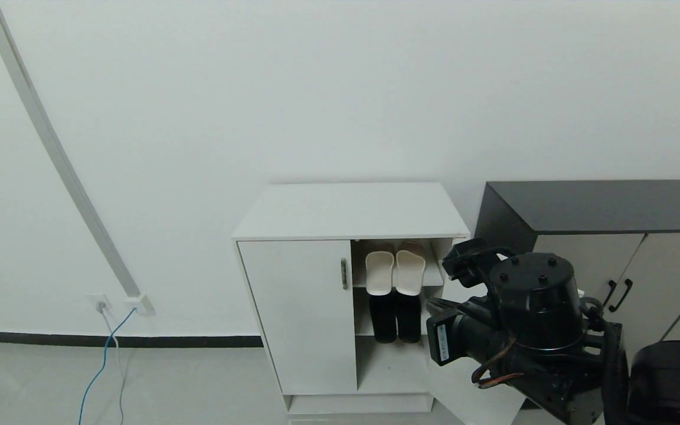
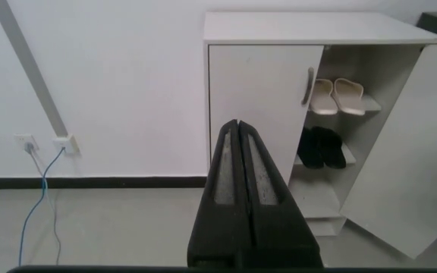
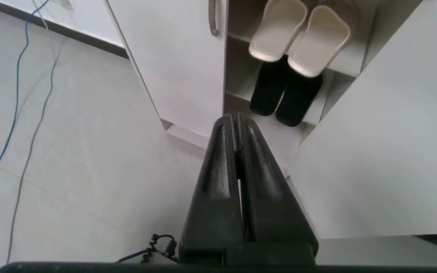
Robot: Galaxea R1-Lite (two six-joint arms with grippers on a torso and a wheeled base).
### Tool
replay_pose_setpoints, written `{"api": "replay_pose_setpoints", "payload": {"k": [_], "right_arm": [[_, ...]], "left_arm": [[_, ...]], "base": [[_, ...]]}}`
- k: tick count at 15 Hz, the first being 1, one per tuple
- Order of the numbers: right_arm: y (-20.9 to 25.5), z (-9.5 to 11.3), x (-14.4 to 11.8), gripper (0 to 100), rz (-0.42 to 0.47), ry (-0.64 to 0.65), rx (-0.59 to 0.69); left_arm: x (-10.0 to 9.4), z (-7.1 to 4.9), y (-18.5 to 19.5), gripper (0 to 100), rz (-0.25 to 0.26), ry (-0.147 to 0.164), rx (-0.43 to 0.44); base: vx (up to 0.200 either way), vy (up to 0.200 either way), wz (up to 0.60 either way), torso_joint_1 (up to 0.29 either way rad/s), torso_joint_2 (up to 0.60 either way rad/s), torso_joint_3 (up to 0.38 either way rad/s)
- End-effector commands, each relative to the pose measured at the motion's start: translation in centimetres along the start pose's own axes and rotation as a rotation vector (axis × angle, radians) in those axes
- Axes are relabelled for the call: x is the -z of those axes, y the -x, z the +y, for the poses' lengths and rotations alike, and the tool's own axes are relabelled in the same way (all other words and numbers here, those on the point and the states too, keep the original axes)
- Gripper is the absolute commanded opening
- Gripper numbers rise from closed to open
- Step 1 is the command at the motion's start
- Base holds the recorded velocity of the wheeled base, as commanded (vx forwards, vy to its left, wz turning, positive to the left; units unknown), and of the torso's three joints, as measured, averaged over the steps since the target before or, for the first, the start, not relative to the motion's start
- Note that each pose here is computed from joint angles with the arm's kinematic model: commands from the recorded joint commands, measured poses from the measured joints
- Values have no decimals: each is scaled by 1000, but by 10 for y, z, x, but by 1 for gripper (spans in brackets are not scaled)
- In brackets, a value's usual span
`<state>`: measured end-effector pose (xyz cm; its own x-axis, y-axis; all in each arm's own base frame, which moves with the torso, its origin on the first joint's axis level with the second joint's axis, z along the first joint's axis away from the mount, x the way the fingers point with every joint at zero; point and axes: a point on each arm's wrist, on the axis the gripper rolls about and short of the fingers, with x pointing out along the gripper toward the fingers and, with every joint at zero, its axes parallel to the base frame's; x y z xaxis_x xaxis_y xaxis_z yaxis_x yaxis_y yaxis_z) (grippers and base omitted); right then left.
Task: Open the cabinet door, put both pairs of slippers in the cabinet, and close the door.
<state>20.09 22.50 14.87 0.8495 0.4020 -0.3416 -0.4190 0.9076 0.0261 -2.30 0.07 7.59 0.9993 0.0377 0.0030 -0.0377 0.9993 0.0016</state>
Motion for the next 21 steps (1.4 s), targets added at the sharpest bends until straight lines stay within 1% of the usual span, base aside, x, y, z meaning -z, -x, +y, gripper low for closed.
{"api": "replay_pose_setpoints", "payload": {"k": [1,7,11,14,20,21], "right_arm": [[0,0,1,0,3,2,1],[0,0,2,0,6,3,0],[-2,-3,2,0,9,2,9],[-3,-6,0,0,-13,6,17],[-5,-6,3,0,-17,14,20],[-5,-6,3,0,-17,14,20]], "left_arm": [[0,0,0,0,1,-1,-1],[0,0,0,0,1,-1,-1],[0,0,0,0,1,-1,-1],[0,0,0,0,1,-1,-1],[0,0,0,0,1,-3,-1],[0,0,0,0,1,-1,-1]], "base": [[0,0,0,198,-408,-227],[0,0,0,27,-59,-32],[0,0,-600,4,-1,4],[0,0,0,0,0,0],[0,0,0,0,0,0],[-200,0,0,2,-2,-2]]}}
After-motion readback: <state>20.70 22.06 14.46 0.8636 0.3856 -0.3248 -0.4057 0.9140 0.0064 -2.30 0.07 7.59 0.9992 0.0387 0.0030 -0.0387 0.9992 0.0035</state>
